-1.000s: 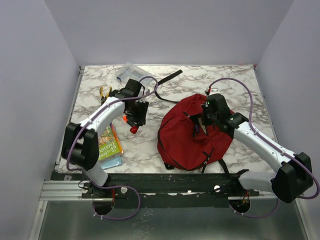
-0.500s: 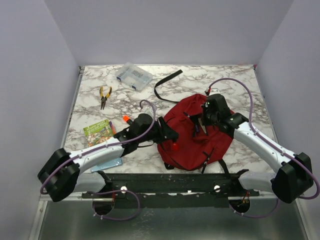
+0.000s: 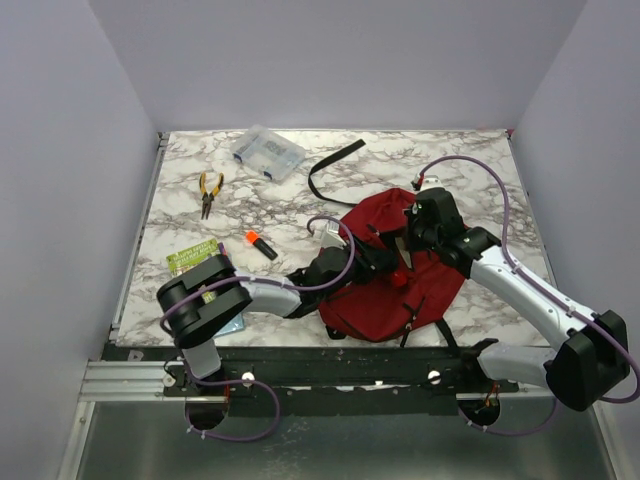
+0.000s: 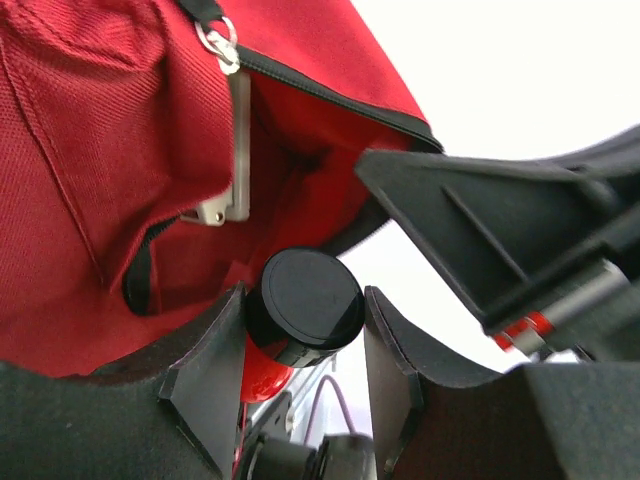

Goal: Pack the student bag
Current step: Place the stationery in the student bag.

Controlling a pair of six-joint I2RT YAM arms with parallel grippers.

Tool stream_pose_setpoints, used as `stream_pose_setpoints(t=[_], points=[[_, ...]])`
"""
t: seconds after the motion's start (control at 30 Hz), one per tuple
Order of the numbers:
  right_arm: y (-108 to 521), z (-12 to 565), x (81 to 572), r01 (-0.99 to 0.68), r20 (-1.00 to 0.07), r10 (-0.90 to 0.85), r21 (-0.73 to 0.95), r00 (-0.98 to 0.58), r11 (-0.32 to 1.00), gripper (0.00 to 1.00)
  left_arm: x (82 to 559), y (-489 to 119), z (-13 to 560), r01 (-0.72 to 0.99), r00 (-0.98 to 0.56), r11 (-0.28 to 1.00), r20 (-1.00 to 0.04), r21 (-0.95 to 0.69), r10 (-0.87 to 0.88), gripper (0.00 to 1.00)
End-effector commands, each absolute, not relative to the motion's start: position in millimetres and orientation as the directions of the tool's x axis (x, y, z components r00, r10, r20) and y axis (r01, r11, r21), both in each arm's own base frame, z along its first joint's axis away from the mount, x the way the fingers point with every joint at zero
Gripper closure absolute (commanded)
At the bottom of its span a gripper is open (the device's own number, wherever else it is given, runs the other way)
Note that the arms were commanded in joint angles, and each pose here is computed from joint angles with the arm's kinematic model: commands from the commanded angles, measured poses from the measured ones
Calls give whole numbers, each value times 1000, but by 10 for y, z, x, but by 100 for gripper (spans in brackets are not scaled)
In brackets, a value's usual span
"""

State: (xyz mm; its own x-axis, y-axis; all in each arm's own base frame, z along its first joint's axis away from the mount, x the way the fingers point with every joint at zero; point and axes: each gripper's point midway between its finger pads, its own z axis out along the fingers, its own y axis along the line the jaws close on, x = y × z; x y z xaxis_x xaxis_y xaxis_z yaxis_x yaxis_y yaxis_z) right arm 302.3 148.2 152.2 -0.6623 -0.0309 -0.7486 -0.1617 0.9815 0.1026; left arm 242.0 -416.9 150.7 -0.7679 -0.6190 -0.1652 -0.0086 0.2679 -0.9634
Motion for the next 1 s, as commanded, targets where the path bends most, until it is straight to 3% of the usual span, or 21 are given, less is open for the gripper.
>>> stream_pose_setpoints(t=[0.0, 0.23, 0.43, 0.8, 0.9, 0.97], points=[[1576, 1767, 3062, -193, -795, 3, 150, -607, 970, 99, 2646, -4380, 1932, 38, -690, 47, -61, -998, -721, 100], [1595, 1765, 3041, -202, -793, 6, 162, -609, 966, 99, 2910, -4423, 1639, -28, -623, 53, -24, -998, -782, 100], [1548, 1790, 3037, -187, -800, 8, 150, -600, 971, 99, 3232, -4422, 1469, -125, -577, -25, 93, -992, -811, 100], [1576, 1734, 3063, -190, -791, 1, 148, -612, 971, 99, 3399, -4624, 1463, -204, -583, -9, 129, -979, -802, 100], [1566, 1725, 3058, -187, -790, 0, 146, -613, 971, 99, 3352, -4654, 1285, -299, -582, 16, 169, -954, -796, 95], [1558, 1719, 3055, -185, -789, -1, 143, -614, 972, 99, 3310, -4659, 1190, -342, -584, 28, 189, -939, -789, 86]])
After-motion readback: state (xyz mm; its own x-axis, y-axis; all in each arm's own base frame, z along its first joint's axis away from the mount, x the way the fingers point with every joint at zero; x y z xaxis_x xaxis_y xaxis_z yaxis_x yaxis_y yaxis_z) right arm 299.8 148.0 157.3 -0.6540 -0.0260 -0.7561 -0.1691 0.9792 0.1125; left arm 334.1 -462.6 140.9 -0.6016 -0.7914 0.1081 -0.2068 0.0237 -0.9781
